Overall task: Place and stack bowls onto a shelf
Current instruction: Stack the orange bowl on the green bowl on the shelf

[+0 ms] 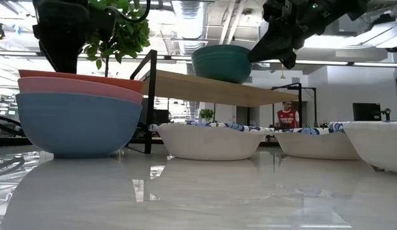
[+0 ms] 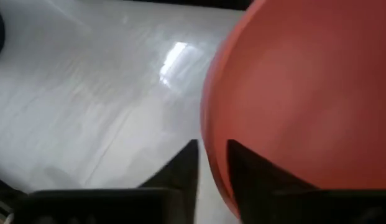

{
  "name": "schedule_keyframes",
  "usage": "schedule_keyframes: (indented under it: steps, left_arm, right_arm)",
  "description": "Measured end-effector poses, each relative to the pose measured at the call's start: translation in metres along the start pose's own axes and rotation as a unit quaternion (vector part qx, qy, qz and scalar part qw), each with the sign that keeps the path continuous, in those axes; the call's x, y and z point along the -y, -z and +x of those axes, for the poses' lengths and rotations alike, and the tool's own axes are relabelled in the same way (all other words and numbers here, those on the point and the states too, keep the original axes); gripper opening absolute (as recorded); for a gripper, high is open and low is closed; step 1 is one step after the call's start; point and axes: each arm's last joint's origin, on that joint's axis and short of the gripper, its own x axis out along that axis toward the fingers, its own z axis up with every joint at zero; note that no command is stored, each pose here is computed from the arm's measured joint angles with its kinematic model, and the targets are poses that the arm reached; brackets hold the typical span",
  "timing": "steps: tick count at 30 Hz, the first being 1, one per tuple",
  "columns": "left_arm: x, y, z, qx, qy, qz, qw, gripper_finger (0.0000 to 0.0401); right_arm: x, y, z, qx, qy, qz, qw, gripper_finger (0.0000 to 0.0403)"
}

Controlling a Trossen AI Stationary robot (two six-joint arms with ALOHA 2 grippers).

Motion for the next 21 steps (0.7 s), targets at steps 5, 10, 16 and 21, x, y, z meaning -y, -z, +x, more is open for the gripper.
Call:
schedule_keyframes:
  steps: [5,10,16,21]
  left_arm:
    - [0.000,-0.001,-0.003,-0.001,0.000,-0.024,1.000,0.0009]
    - [0.005,-0.009,-0.018,0.014,0.022,-0.040,0.999,0.0002]
    - [0.011,-0.021,-0.041,0.040,0.056,-0.063,0.996,0.0001]
    - [0.012,-0.038,-0.068,0.075,0.092,-0.123,0.985,0.0000]
  right_arm:
    - [0.000,0.000,0.000,0.000,0.000,0.000,1.000,0.0064]
    - [0.000,0.000,0.000,0.000,0.000,0.000,1.000,0.0064]
    - [0.000,0.000,0.000,-0.001,0.001,0.000,1.000,0.0064]
    - [0.000,0.000,0.000,0.000,0.001,0.000,1.000,0.0064]
